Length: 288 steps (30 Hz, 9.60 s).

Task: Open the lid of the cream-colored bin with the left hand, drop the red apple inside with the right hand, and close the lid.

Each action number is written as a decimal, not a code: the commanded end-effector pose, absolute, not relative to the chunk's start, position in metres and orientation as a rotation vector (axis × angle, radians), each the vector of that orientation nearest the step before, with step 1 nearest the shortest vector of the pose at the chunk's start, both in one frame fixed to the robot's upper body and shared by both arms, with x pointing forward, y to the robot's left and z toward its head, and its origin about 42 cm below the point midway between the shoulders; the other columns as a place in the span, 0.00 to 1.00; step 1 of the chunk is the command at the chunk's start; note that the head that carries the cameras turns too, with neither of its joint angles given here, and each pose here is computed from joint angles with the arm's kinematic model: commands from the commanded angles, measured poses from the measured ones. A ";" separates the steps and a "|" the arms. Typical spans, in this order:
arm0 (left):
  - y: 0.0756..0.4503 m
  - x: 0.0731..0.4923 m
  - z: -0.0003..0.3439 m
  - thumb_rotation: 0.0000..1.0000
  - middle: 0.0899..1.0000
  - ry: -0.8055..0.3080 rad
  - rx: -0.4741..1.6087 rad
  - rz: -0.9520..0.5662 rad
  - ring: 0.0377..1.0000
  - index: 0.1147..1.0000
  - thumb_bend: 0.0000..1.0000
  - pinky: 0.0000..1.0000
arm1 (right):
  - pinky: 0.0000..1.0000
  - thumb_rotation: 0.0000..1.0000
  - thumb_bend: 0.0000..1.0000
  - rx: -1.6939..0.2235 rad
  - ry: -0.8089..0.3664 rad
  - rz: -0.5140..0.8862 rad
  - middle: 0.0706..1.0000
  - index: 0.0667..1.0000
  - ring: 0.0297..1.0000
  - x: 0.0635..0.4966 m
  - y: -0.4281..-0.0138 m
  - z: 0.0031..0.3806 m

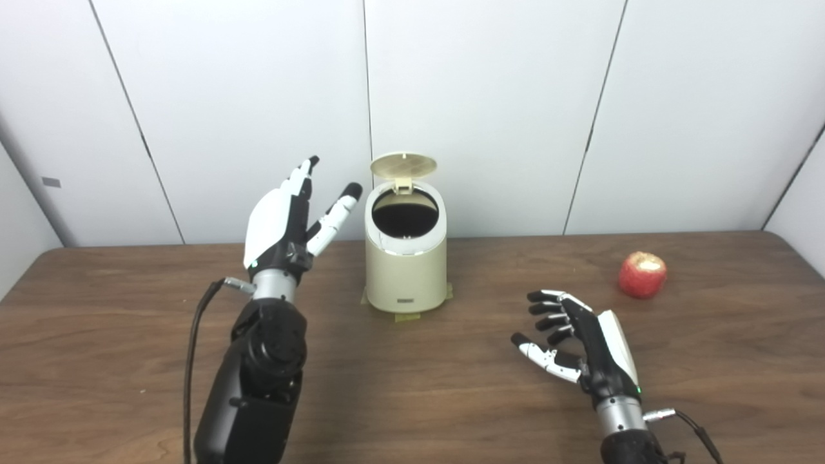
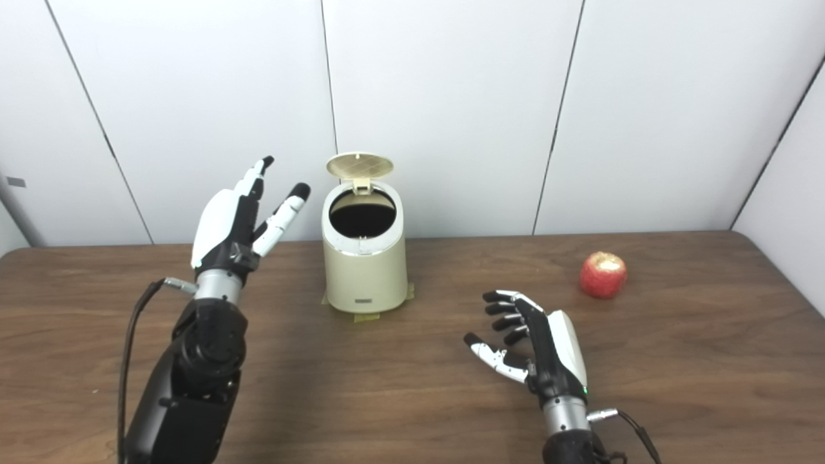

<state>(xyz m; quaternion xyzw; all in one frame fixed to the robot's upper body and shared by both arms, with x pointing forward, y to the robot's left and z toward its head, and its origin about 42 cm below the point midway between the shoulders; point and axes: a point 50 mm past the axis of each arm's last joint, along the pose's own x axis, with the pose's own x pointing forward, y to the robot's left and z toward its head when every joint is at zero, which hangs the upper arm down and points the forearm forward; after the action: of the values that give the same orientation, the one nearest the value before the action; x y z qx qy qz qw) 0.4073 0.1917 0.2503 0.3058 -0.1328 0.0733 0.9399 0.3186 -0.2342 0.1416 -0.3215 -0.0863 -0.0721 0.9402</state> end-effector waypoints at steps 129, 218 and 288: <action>0.253 0.280 0.164 0.72 0.91 -0.399 -0.010 0.035 0.90 0.86 0.30 0.82 | 0.35 0.00 0.52 -1.549 -0.482 0.087 0.49 0.43 0.42 0.448 -0.278 0.322; 0.244 0.279 0.153 0.70 0.95 -0.378 0.071 0.026 0.95 0.90 0.21 0.88 | 0.48 0.06 1.00 -1.450 -0.912 0.185 0.63 0.56 0.57 0.503 -0.109 0.312; 0.256 0.291 0.187 0.84 0.86 -0.452 0.117 0.066 0.88 0.83 0.34 0.83 | 0.62 0.79 0.48 -0.362 -0.523 0.045 0.72 0.72 0.71 0.344 -0.209 0.214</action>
<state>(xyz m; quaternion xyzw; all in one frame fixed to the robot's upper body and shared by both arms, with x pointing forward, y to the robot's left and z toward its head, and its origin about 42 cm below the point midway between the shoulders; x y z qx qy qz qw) 0.2791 0.2570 0.1610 0.0482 -0.1780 0.0323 0.9823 0.3402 -0.2095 0.1940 -0.1940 -0.2302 0.0101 0.9536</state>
